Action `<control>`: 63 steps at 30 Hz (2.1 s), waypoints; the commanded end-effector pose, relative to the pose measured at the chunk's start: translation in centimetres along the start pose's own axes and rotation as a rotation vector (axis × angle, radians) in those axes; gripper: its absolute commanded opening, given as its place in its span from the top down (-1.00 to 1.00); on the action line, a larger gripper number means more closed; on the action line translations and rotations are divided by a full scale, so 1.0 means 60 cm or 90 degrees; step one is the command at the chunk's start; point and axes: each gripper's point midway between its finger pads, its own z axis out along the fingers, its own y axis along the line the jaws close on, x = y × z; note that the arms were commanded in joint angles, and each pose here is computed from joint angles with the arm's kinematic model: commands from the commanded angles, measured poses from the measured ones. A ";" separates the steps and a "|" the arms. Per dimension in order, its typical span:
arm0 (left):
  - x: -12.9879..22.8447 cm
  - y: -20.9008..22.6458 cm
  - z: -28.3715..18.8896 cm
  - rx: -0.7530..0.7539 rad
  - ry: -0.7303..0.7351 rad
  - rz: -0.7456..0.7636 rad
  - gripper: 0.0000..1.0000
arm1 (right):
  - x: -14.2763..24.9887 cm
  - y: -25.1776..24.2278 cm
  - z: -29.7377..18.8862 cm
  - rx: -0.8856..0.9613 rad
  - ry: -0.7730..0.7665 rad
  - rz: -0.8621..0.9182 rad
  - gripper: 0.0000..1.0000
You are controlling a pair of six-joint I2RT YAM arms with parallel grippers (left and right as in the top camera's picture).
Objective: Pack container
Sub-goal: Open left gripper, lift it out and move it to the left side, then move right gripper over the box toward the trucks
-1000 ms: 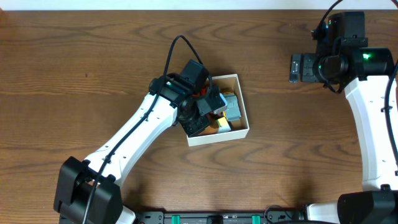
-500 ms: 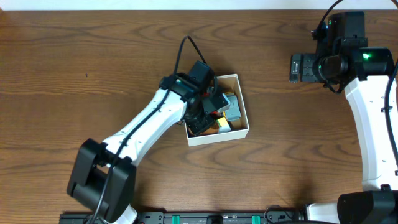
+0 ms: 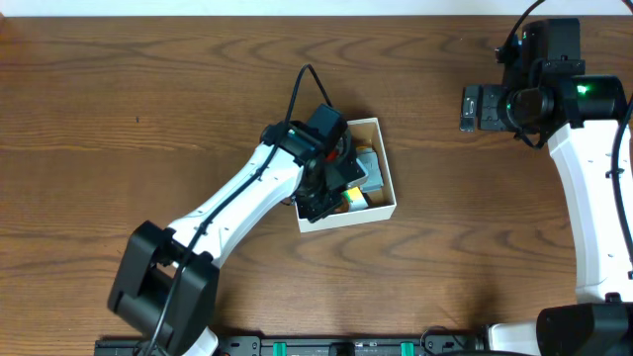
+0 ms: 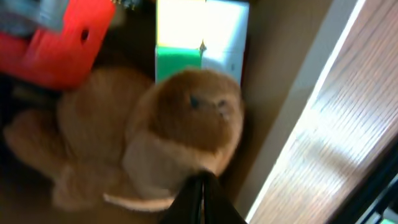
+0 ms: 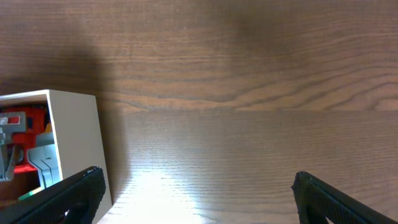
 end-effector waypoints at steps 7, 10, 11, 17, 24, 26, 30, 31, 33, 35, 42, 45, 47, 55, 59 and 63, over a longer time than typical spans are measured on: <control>-0.052 0.028 -0.098 -0.124 -0.120 0.028 0.88 | 0.001 0.049 0.003 -0.090 0.008 -0.025 0.90; -0.051 0.047 -0.103 -0.156 -0.123 -0.025 0.88 | 0.013 0.117 -0.003 -0.189 0.013 -0.125 0.97; -0.048 0.059 -0.108 -0.173 -0.126 -0.061 0.88 | 0.018 0.142 -0.007 -0.216 0.012 -0.162 0.97; -0.013 0.130 -0.152 -0.212 -0.166 -0.223 0.88 | 0.027 0.214 -0.011 -0.228 -0.010 -0.269 0.98; 0.071 0.247 -0.221 -0.268 -0.234 -0.433 0.88 | 0.044 0.276 0.013 -0.254 0.006 -0.319 0.97; 0.100 0.274 -0.231 -0.277 -0.245 -0.502 0.88 | 0.054 0.287 0.031 -0.257 0.026 -0.327 0.97; 0.148 0.309 -0.244 -0.289 -0.255 -0.596 0.88 | 0.082 0.313 0.075 -0.261 0.077 -0.348 0.98; 0.156 0.315 -0.246 -0.291 -0.255 -0.606 0.88 | 0.090 0.322 0.086 -0.263 0.088 -0.357 0.98; 0.168 0.322 -0.249 -0.296 -0.255 -0.619 0.88 | 0.103 0.339 0.107 -0.268 0.104 -0.375 0.97; 0.173 0.325 -0.250 -0.298 -0.256 -0.626 0.88 | 0.114 0.353 0.122 -0.271 0.116 -0.386 0.97; 0.174 0.326 -0.251 -0.298 -0.256 -0.627 0.88 | 0.164 0.397 0.156 -0.281 0.164 -0.433 0.97; 0.175 0.326 -0.250 -0.298 -0.255 -0.627 0.88 | 0.176 0.407 0.161 -0.283 0.174 -0.444 0.97; 0.175 0.325 -0.250 -0.298 -0.255 -0.627 0.88 | 0.183 0.409 0.166 -0.282 0.182 -0.447 0.98; 0.175 0.325 -0.250 -0.298 -0.255 -0.627 0.88 | 0.191 0.409 0.179 -0.279 0.196 -0.449 0.98; 0.175 0.325 -0.250 -0.298 -0.255 -0.627 0.88 | 0.189 0.409 0.180 -0.277 0.192 -0.448 0.98; 0.175 0.325 -0.248 -0.297 -0.254 -0.628 0.88 | 0.186 0.410 0.180 -0.279 0.187 -0.449 0.97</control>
